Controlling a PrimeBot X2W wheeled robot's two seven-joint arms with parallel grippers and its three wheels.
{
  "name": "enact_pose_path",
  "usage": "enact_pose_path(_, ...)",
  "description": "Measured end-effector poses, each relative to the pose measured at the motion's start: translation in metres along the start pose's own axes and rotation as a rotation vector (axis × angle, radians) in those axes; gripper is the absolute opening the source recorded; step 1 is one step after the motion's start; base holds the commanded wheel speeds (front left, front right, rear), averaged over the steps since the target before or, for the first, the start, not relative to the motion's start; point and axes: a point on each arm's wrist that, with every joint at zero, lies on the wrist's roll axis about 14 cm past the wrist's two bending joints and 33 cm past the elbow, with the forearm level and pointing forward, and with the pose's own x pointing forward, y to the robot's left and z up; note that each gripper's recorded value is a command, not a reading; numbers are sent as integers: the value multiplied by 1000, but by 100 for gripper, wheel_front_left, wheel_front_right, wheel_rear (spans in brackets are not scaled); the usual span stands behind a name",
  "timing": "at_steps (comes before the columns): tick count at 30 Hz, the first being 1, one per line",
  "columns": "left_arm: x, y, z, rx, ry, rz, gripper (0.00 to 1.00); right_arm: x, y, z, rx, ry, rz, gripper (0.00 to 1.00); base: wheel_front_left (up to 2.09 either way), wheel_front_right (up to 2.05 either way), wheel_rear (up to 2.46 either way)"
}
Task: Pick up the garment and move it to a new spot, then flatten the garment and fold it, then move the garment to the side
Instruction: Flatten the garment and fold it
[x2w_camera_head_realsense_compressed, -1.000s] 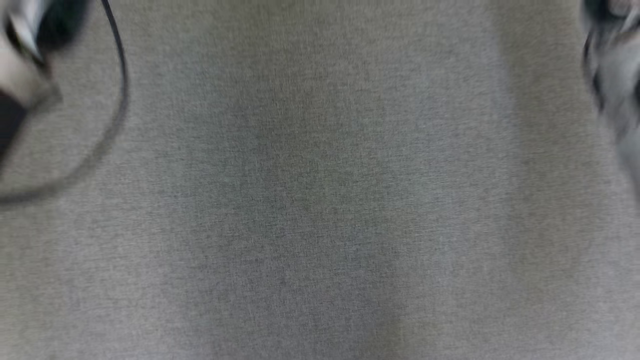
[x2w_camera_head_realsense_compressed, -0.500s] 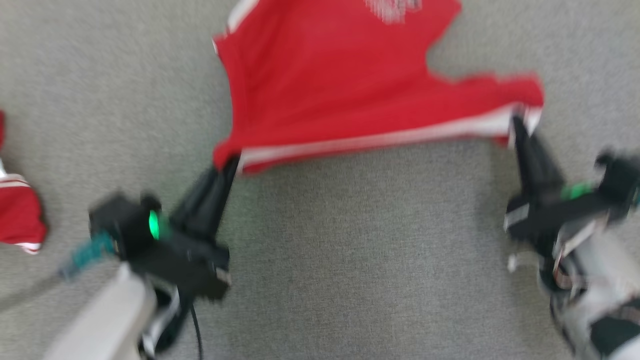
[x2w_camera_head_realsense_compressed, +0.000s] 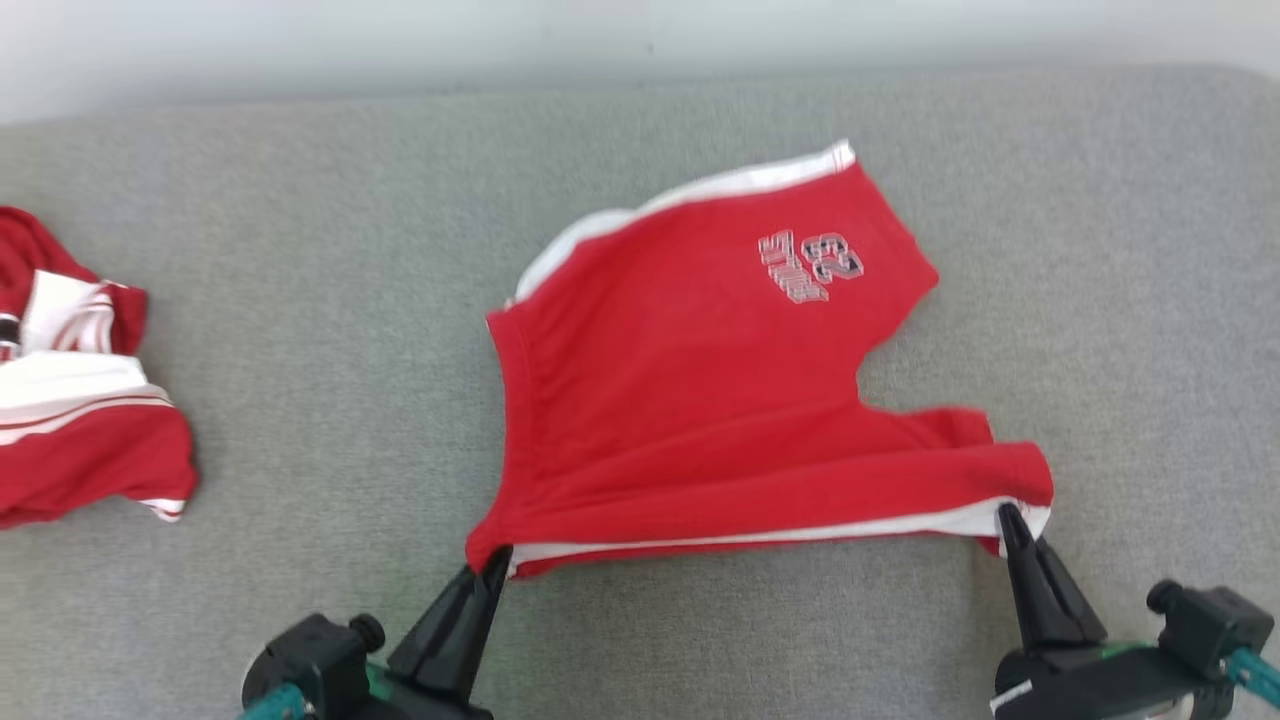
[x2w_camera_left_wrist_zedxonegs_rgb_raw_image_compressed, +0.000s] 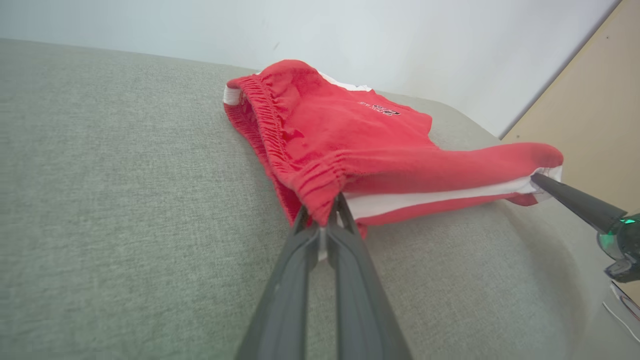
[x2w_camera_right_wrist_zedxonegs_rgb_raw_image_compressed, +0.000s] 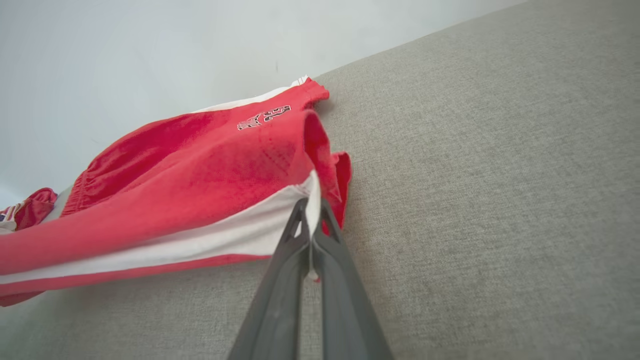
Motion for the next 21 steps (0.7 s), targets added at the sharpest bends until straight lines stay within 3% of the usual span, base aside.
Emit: enact_pose_path(21,-15,-18,8,-5,-55,17,0,-13,12,19,-2,-36,-5,0,0,0,0)
